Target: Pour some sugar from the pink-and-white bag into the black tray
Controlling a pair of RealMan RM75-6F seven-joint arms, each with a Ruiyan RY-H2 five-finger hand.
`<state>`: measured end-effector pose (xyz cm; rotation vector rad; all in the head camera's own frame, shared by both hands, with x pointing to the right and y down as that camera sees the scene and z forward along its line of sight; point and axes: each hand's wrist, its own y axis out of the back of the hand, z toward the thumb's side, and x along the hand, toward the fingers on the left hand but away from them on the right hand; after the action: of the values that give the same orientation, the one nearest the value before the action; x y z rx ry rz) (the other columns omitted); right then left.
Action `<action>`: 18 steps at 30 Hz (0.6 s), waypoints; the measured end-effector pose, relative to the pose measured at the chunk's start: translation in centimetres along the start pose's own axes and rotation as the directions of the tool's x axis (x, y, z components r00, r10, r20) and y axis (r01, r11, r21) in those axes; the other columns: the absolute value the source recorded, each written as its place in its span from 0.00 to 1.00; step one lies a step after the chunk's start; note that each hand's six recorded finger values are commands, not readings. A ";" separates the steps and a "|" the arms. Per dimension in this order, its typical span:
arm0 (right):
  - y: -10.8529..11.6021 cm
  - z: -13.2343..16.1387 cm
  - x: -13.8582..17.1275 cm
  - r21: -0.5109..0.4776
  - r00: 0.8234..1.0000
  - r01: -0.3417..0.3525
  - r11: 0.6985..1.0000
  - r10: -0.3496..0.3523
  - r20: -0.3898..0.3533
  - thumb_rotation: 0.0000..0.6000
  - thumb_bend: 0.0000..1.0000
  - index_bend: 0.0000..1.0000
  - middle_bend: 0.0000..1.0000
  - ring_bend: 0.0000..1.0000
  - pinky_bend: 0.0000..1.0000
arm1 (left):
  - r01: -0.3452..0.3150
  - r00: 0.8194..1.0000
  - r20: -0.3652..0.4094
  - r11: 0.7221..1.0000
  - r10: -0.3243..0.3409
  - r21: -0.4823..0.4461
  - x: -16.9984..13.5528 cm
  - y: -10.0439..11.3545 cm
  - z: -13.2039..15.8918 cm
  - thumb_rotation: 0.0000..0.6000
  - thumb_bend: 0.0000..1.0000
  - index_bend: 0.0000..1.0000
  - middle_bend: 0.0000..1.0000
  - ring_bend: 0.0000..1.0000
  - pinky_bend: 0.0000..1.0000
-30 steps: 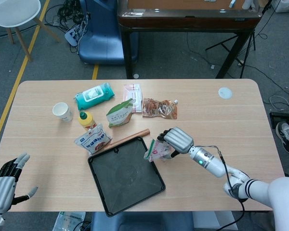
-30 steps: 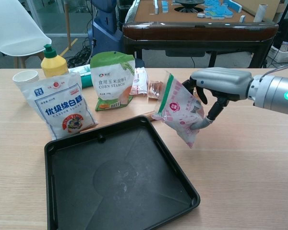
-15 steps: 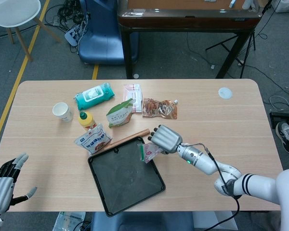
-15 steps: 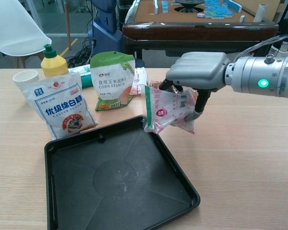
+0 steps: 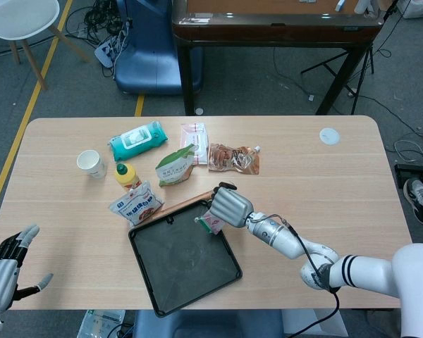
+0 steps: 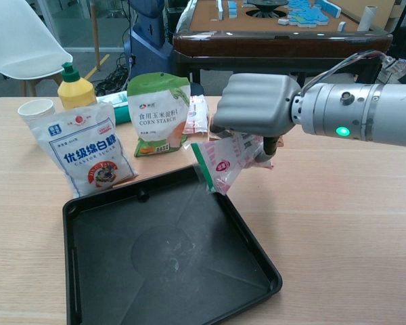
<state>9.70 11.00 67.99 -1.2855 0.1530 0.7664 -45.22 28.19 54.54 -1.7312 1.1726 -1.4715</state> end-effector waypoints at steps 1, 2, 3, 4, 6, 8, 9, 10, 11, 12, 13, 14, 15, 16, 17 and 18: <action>0.2 0.1 -0.1 0.029 1.000 0.007 1.000 -0.007 0.003 1.00 0.29 0.58 0.57 0.53 0.55 | 0.000 1.000 -0.001 1.000 0.000 0.000 0.0 0.0 0.0 1.00 0.18 0.06 0.08 0.08 0.07; 0.4 0.3 -0.3 0.058 1.000 0.014 0.998 -0.014 0.005 1.00 0.29 0.58 0.57 0.53 0.55 | 0.000 1.000 -0.001 1.000 0.000 -0.001 0.0 0.0 -0.1 1.00 0.18 0.06 0.08 0.08 0.07; 0.4 0.4 -0.3 0.072 1.000 0.017 0.997 -0.018 0.006 1.00 0.29 0.58 0.57 0.53 0.55 | 0.000 1.000 -0.002 1.000 0.000 -0.001 0.0 0.0 -0.1 1.00 0.18 0.06 0.08 0.08 0.07; 0.6 0.6 -0.4 0.093 1.000 0.023 0.995 -0.024 0.007 1.00 0.29 0.58 0.57 0.53 0.55 | -0.001 1.000 -0.002 1.000 0.001 -0.002 0.0 0.0 -0.1 1.00 0.18 0.06 0.08 0.08 0.07; 0.8 0.9 -0.6 0.100 1.000 0.026 0.995 -0.027 0.008 1.00 0.29 0.58 0.57 0.53 0.55 | -0.001 1.000 -0.002 1.000 0.001 -0.003 -0.1 0.0 -0.1 1.00 0.18 0.06 0.08 0.08 0.07; 0.9 1.1 -0.6 0.101 1.000 0.027 0.995 -0.028 0.011 1.00 0.29 0.58 0.57 0.53 0.55 | -0.001 1.000 -0.003 1.000 0.001 -0.004 -0.1 0.0 -0.2 1.00 0.18 0.05 0.08 0.08 0.07; 1.0 1.2 -0.7 0.103 1.000 0.028 0.994 -0.030 0.011 1.00 0.29 0.58 0.57 0.53 0.55 | -0.001 1.000 -0.004 1.000 0.001 -0.004 -0.1 0.0 -0.2 1.00 0.18 0.05 0.08 0.08 0.07; 1.0 1.2 -0.7 0.099 1.000 0.027 0.995 -0.028 0.013 1.00 0.28 0.58 0.57 0.53 0.55 | -0.001 1.000 -0.005 1.000 0.001 -0.004 -0.1 0.0 -0.2 1.00 0.18 0.05 0.08 0.08 0.07; 0.9 1.3 -0.7 0.086 1.000 0.023 0.996 -0.024 0.016 1.00 0.28 0.58 0.57 0.53 0.55 | -0.001 1.000 -0.006 1.000 0.001 -0.005 -0.1 0.0 -0.3 1.00 0.18 0.05 0.08 0.08 0.07; 0.8 1.3 -0.6 0.066 1.000 0.016 0.998 -0.017 0.022 1.00 0.28 0.58 0.57 0.53 0.55 | -0.001 1.000 -0.007 1.000 0.001 -0.006 -0.1 0.0 -0.3 1.00 0.18 0.05 0.08 0.08 0.07; 0.6 1.2 -0.6 0.033 1.000 0.006 0.999 -0.007 0.031 1.00 0.28 0.58 0.57 0.53 0.55 | -0.001 1.000 -0.008 1.000 0.001 -0.007 -0.1 0.0 -0.3 1.00 0.18 0.05 0.08 0.08 0.07; 0.4 1.2 -0.5 0.007 0.999 -0.001 1.000 0.000 0.038 1.00 0.27 0.58 0.57 0.53 0.55 | 0.000 1.000 -0.010 1.000 0.000 -0.007 -0.1 -0.1 -0.4 1.00 0.18 0.05 0.08 0.08 0.07; 0.2 1.2 -0.5 -0.019 0.999 -0.005 1.000 0.006 0.044 1.00 0.27 0.58 0.57 0.53 0.55 | 0.001 1.000 -0.011 1.000 -0.001 -0.008 -0.1 -0.1 -0.4 1.00 0.18 0.05 0.08 0.07 0.07; 0.1 1.2 -0.4 -0.058 0.999 -0.008 0.998 0.011 0.051 1.00 0.27 0.58 0.57 0.53 0.55 | 0.003 1.000 -0.011 1.000 -0.003 -0.008 -0.1 -0.1 -0.4 1.00 0.18 0.05 0.08 0.07 0.07; -0.1 1.1 -0.3 -0.091 0.998 -0.011 0.996 0.016 0.057 1.00 0.27 0.58 0.57 0.53 0.55 | 0.005 1.000 -0.010 1.000 -0.005 -0.008 -0.1 -0.2 -0.4 1.00 0.18 0.05 0.08 0.07 0.07; -0.3 1.1 -0.2 -0.127 0.998 -0.012 0.992 0.020 0.063 1.00 0.27 0.58 0.57 0.53 0.55 | 0.007 1.000 -0.009 1.000 -0.007 -0.008 -0.1 -0.3 -0.3 1.00 0.18 0.04 0.08 0.07 0.07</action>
<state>9.40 11.91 68.65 -1.3789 0.0634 0.8411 -45.49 28.41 54.81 -1.7373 1.1801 -1.4817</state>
